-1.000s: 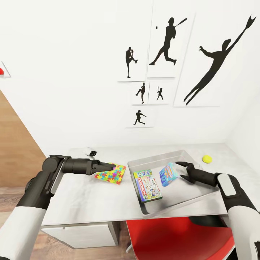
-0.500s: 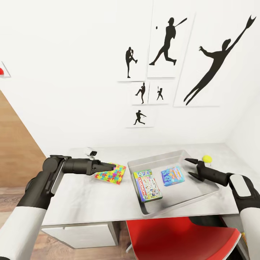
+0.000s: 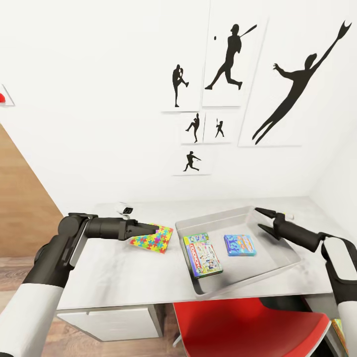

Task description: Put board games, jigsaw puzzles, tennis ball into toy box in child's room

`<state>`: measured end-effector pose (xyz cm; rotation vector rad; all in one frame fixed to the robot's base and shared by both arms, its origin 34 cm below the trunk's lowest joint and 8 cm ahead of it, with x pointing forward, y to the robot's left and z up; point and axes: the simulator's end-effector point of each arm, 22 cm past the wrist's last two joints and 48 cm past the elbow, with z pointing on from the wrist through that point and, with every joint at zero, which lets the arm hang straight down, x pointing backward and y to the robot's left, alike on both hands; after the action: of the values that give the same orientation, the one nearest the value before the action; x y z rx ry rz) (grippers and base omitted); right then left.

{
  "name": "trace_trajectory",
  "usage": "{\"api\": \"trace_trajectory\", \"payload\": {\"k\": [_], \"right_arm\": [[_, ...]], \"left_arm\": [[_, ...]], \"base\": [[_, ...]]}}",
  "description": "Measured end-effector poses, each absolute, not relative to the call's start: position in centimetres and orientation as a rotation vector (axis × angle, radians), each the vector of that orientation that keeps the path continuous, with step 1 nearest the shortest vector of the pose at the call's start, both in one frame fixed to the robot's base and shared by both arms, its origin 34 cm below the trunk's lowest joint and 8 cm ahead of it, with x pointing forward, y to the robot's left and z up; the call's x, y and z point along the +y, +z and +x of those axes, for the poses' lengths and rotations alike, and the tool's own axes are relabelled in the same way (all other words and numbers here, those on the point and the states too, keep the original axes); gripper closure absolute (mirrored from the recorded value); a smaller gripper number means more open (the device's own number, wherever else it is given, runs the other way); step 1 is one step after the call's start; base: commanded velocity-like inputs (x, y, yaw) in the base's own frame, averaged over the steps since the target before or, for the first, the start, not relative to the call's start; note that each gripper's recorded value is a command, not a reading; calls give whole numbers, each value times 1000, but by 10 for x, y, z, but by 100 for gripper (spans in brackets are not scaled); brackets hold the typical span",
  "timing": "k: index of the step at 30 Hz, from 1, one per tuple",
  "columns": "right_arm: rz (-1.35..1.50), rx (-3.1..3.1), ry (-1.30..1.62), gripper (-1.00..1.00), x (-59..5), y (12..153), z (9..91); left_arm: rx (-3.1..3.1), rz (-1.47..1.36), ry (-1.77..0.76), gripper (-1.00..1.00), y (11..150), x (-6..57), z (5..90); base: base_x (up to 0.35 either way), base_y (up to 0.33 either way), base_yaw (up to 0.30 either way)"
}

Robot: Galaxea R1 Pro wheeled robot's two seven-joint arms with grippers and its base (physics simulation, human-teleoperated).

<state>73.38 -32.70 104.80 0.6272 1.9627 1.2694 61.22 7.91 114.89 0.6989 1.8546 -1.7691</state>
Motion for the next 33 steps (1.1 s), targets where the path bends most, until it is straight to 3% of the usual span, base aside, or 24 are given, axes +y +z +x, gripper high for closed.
{"api": "trace_trajectory", "payload": {"k": [19, 33], "right_arm": [[442, 1758, 1510, -100, -289, 1105, 627], [473, 1591, 1583, -100, -320, 1122, 574]], "left_arm": [[1841, 714, -1757, -100, 1159, 79, 609], [1824, 733, -1746, -100, 1170, 77, 605]], "base": [[0, 0, 0], [0, 0, 0]]}}
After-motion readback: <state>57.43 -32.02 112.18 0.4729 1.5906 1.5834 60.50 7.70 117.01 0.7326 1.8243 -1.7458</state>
